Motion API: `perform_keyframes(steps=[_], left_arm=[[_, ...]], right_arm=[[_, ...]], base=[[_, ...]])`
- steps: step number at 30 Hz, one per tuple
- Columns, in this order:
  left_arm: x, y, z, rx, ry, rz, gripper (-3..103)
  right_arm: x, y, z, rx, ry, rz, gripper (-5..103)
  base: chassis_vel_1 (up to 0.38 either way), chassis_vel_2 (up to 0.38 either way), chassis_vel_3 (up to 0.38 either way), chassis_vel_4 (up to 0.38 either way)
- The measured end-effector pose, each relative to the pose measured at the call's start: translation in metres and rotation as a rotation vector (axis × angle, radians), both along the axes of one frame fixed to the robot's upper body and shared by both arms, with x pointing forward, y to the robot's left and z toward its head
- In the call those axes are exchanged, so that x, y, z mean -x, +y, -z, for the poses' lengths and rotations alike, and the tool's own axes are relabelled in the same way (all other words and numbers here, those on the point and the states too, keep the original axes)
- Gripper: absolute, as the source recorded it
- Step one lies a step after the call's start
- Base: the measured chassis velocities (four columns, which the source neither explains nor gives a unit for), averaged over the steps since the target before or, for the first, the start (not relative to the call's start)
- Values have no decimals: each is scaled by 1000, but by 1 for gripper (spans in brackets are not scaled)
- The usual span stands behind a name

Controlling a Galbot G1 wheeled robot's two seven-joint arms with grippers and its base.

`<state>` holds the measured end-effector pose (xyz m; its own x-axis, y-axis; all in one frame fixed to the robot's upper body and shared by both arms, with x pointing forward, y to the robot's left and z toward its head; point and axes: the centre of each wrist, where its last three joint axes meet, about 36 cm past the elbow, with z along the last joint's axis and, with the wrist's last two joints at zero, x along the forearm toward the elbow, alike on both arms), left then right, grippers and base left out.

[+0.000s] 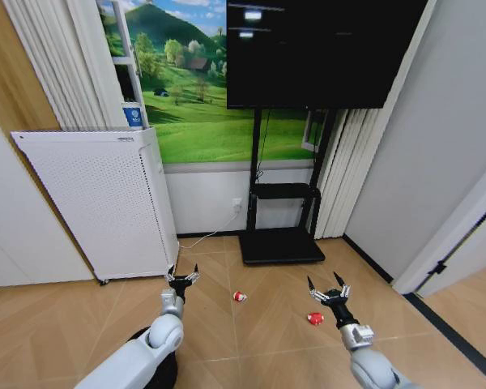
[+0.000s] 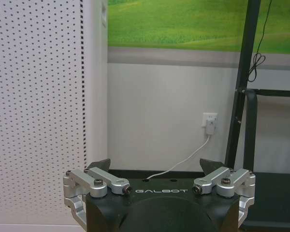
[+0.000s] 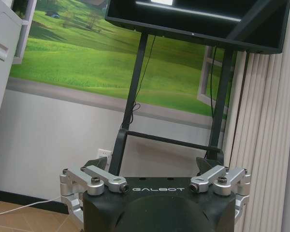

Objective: Pick up the trash bin and place the garbage on the floor into it.

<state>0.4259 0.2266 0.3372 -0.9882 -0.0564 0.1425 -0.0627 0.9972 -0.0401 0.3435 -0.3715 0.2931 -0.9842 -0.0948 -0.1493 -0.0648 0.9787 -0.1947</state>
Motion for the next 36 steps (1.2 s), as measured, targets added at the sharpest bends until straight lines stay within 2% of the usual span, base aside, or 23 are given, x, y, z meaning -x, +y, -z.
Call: perform_keyframes(steps=[3, 7, 9, 19, 25, 36], left_arm=[[2, 17, 0, -22, 5, -27, 100], [3, 26, 0, -32, 4, -22, 100], [6, 38, 6, -90, -14, -6, 100], [17, 54, 11, -150, 26, -41, 100], [18, 56, 12, -155, 36, -71, 100], [17, 49, 18, -155, 48, -74, 100]], right_arm=[[-3, 12, 4, -32, 3, 21, 100], [-3, 15, 7, -47, 19, 41, 100], [-1, 14, 14, -39, 31, 45, 100], [-2, 17, 22, -32, 40, 37, 100], [-3, 21, 28, -34, 42, 22, 100], [-3, 28, 36, -23, 39, -55, 100]], base=[[0, 0, 0, 0], [0, 0, 0, 0], [0, 0, 0, 0], [0, 0, 0, 0], [0, 0, 0, 0], [0, 0, 0, 0]])
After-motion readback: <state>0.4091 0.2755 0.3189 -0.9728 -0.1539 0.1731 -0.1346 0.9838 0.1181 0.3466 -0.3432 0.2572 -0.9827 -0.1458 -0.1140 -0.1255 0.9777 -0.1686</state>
